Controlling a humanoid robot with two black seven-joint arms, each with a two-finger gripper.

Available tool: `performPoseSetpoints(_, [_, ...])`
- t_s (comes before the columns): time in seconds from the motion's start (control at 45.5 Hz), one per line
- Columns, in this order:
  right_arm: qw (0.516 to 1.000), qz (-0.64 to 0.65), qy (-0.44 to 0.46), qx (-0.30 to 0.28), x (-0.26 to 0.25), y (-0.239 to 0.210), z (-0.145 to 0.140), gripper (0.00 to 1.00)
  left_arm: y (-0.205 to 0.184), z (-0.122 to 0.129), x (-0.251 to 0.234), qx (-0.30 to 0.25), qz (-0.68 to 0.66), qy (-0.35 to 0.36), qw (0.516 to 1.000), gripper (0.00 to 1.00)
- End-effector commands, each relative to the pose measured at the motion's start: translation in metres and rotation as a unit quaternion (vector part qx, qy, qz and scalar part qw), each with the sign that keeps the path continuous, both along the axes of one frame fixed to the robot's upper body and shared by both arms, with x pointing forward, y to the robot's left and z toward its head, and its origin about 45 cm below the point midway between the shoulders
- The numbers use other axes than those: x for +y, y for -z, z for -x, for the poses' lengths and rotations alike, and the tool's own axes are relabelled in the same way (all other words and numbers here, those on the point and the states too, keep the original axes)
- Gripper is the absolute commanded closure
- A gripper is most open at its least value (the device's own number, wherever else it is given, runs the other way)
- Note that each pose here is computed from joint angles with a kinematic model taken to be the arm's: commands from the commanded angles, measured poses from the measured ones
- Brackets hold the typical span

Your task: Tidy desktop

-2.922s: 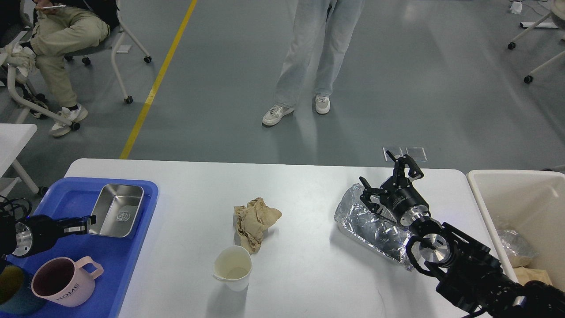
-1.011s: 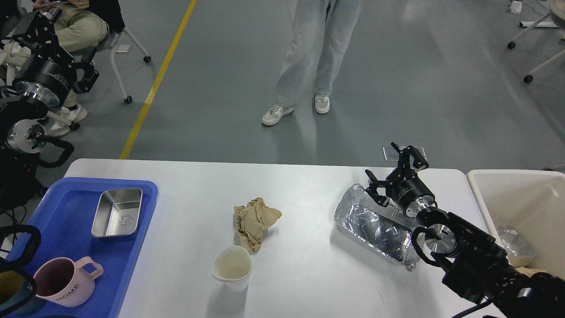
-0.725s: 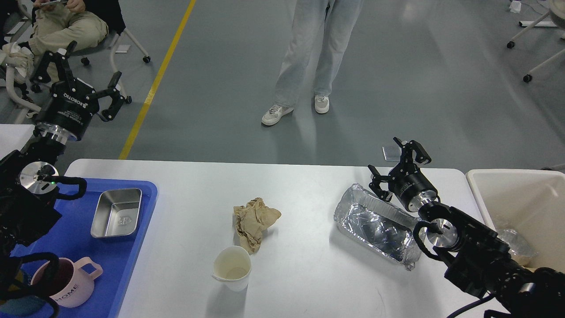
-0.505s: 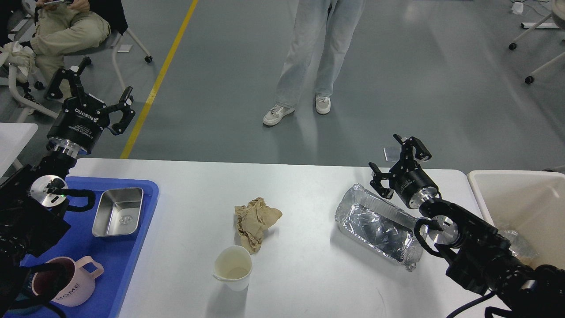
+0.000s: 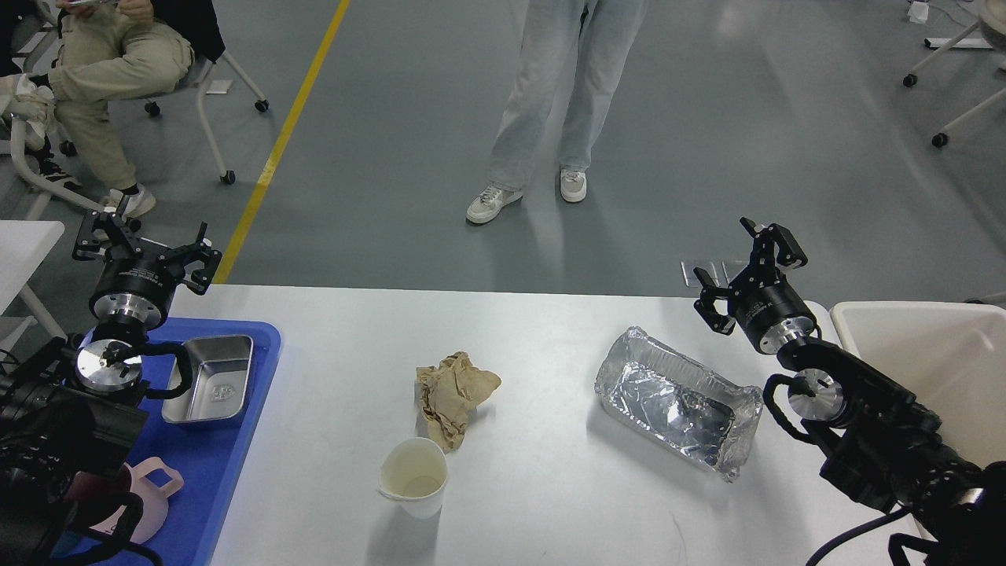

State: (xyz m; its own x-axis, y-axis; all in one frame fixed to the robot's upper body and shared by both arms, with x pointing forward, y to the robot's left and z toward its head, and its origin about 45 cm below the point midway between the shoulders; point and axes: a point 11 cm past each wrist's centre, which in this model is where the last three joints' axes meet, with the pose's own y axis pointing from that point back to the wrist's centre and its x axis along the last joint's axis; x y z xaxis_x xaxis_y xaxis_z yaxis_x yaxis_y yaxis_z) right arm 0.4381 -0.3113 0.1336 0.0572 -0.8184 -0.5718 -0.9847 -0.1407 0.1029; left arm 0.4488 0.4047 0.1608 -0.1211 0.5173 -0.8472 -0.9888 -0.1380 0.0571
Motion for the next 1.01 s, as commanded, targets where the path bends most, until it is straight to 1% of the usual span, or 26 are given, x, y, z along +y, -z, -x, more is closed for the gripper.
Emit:
performPoseSetpoints(0.0, [1.0,0.012,0.0,-0.013,-0.008,-0.011,-0.004,0.0,0.0,-0.001,0.001,0.005,0.026,-0.005,1.0,0.03])
performPoseSetpoints(0.198, [0.996,0.08,-0.011,-0.031,-0.035,-0.033,-0.009,0.0,0.004,-0.004,-0.01,0.02,0.026,0.001,0.999,0.03])
performPoseSetpoints(0.22, [0.992,0.12,-0.035,-0.033,-0.04,-0.038,-0.008,0.0,0.005,-0.005,-0.014,0.023,0.024,-0.001,0.999,0.03])
performPoseSetpoints(0.395, [0.957,0.255,-0.137,-0.013,-0.045,-0.034,0.007,0.0,0.004,-0.005,-0.011,0.016,0.021,-0.014,1.0,0.03])
performPoseSetpoints(0.571, [0.905,0.358,-0.228,0.015,-0.057,-0.043,0.021,0.0,0.001,-0.006,-0.009,0.014,0.02,-0.013,1.0,0.03])
performPoseSetpoints(0.681, [0.863,0.411,-0.29,0.042,-0.058,-0.041,0.035,0.0,-0.001,-0.008,-0.011,0.012,0.021,-0.011,1.0,0.03])
performPoseSetpoints(0.791, [0.819,0.458,-0.343,0.049,-0.058,-0.056,0.042,0.0,-0.002,-0.009,-0.011,0.012,0.02,-0.01,1.0,0.03])
performPoseSetpoints(0.813, [0.819,0.458,-0.343,0.049,-0.058,-0.056,0.042,0.0,-0.002,-0.009,-0.011,0.012,0.02,-0.01,1.0,0.03])
performPoseSetpoints(0.835, [0.799,0.476,-0.365,0.049,-0.057,-0.066,0.046,0.0,-0.003,-0.009,-0.011,0.011,0.02,-0.01,1.0,0.03])
performPoseSetpoints(0.989, [0.763,0.508,-0.395,0.057,-0.074,-0.1,0.067,0.0,-0.005,-0.01,-0.01,0.008,0.018,-0.008,1.0,0.03])
